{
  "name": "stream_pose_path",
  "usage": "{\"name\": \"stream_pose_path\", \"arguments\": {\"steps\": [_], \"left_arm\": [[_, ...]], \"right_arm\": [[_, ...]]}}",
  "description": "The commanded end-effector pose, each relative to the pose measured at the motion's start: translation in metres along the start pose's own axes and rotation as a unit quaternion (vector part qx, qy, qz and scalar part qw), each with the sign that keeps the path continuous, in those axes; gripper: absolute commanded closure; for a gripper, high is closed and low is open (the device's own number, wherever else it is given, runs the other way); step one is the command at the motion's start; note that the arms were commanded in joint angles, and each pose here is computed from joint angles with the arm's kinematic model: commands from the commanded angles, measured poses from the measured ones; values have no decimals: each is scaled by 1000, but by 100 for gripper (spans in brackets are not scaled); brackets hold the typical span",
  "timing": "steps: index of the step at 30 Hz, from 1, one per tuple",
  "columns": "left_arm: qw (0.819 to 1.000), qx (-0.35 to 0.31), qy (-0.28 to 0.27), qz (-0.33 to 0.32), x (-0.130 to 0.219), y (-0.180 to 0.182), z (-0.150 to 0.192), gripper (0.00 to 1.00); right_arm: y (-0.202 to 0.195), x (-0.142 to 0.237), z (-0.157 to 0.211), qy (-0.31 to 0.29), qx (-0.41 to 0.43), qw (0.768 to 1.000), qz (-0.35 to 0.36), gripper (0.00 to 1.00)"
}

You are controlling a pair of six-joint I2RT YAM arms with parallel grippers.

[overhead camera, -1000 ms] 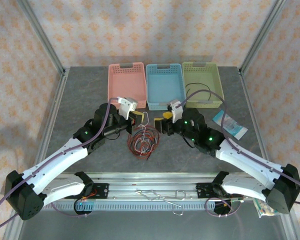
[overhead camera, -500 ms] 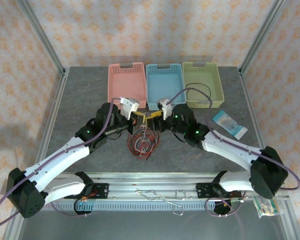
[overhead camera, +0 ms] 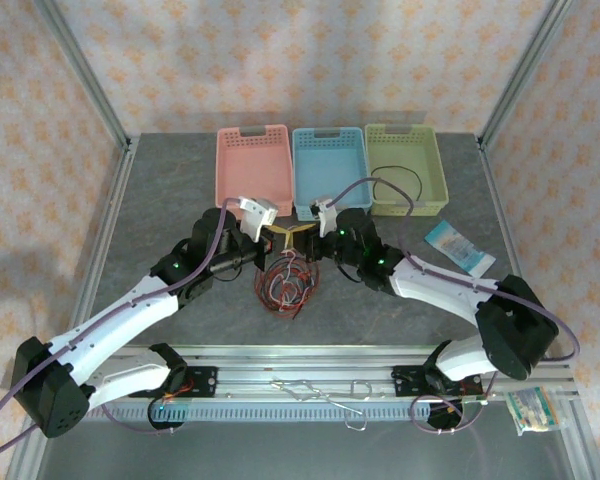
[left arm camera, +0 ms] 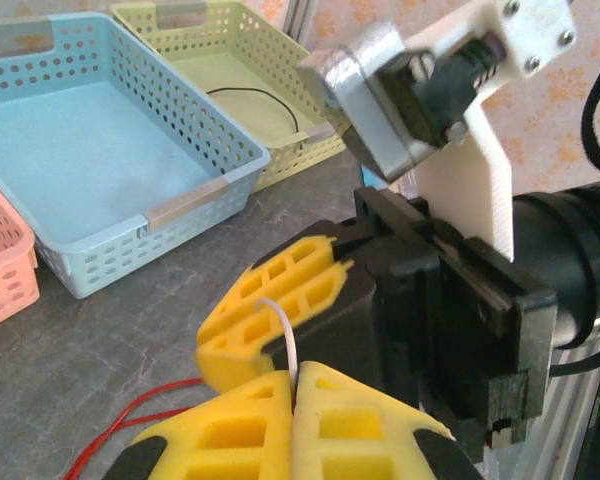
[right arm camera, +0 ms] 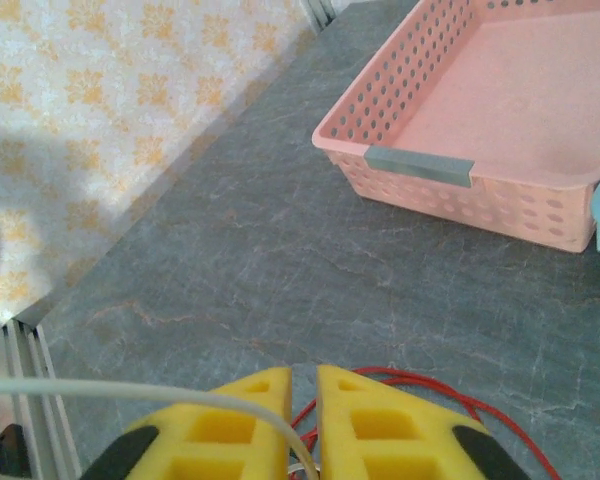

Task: Untangle the cables

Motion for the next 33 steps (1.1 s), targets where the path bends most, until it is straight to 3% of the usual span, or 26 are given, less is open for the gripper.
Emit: {"name": "stream_pose_path", "arguments": {"steps": [1,6,16,18,24,33], "left_arm": [[1000,1,-25,-15,4,2,-5,100],[999,19,-15,-44,-5,13,10,100],[998,45,-18,-31,-24,17,27,49],[998,49,-22,-37,-26,19,26,43],[993,72,-50,-82,-32,30,17,41],[983,76,-32,-166,-49,47,24,43]], "right_arm": [[-3,6,-12,-41,-10,999,22,100],[-1,17,-15,-60,-31,997,25,100],[6,27,-18,-64,-56,996,10,100],[6,27,-19,-62,-57,996,11,100],[10,26,-20,-53,-58,997,9,100],[26,45,-40,-79,-55,995,-7,100]]}}
Point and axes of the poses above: each hand's point on the last joint's axis, 136 mm out from that joint toward the fingers, its own x axis back along the fingers, its own y axis along the line the jaws close on, z = x × y, the point moved 6 cm from there along x, back along the fingers, and after that the axes turned 5 degrees about -x, right-handed, at the moved point
